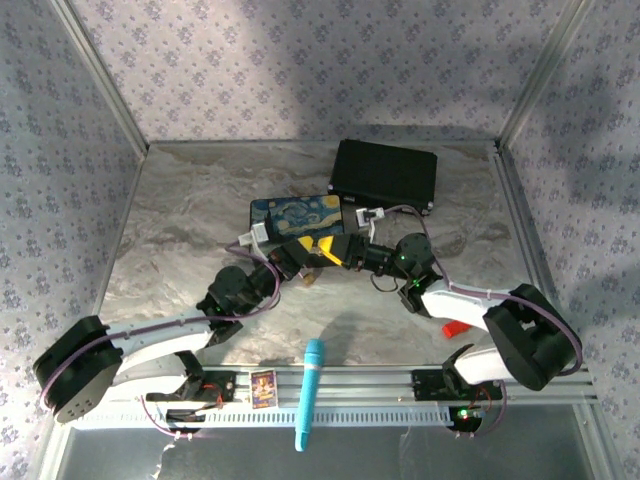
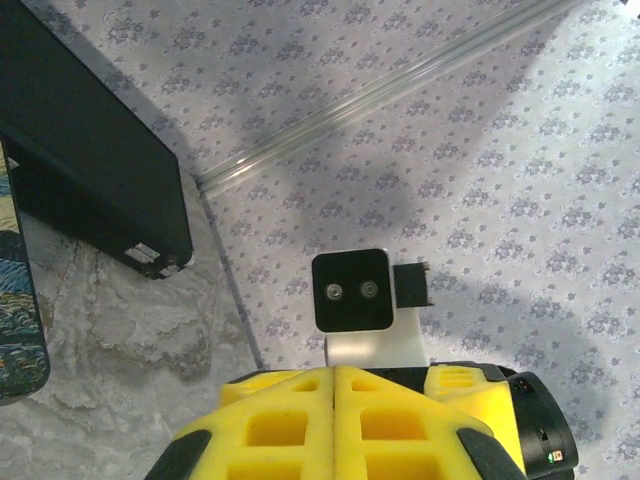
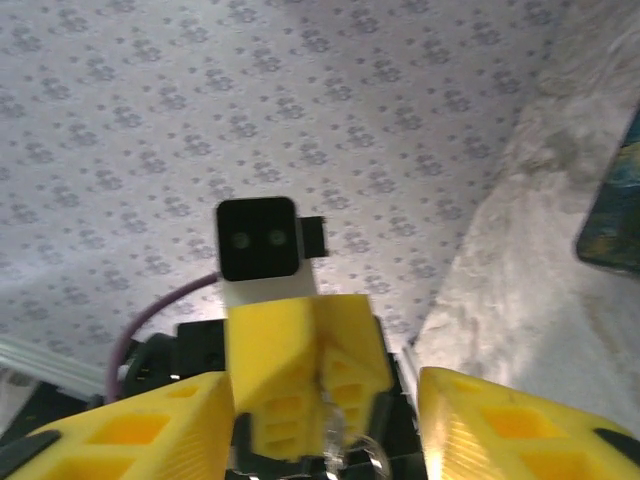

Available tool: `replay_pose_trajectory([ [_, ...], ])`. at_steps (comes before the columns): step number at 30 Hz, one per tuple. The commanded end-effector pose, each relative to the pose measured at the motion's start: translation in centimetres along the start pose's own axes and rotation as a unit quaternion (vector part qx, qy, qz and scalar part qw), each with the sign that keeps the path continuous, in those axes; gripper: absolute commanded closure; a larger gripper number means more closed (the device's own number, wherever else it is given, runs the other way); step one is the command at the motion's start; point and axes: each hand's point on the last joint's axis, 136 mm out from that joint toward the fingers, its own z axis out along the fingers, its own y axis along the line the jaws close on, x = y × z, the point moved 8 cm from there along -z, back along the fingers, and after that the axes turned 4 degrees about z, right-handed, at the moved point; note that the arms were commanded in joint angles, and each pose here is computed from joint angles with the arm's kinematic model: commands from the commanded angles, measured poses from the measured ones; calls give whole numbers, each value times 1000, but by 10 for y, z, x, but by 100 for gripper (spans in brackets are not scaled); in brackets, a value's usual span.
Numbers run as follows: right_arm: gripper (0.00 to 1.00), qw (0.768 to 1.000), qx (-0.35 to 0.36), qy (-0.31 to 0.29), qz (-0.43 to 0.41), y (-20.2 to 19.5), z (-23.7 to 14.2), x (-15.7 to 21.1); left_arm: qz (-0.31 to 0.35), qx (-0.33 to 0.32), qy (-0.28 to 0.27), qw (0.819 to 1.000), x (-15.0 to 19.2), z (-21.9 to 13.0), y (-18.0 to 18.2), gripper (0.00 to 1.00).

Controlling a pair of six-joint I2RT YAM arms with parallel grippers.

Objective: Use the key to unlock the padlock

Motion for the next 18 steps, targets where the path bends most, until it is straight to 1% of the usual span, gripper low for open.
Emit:
replay_pose_trajectory([
  [1,56,999,-46,7,-23,24,4,-6,-5,37,-23,999,-8,0,-11,100],
  [3,63,998,-46,15,-26,26,6,-5,-8,39,-27,999,-8,0,-11,100],
  [4,65,999,-42,19,-26,25,7,-3,-10,41,-28,999,-8,-1,-11,100],
  [9,69,999,-25,27,-21,17,7,2,-10,35,-32,999,-10,-2,-10,100],
  [11,73,999,-22,33,-22,16,9,4,-11,37,-33,999,-10,-2,-10,100],
  [16,78,999,-17,34,-19,13,9,6,-11,37,-33,999,-10,-1,-11,100],
  [18,83,999,-15,29,-18,11,8,5,-12,34,-31,999,-9,0,-10,100],
])
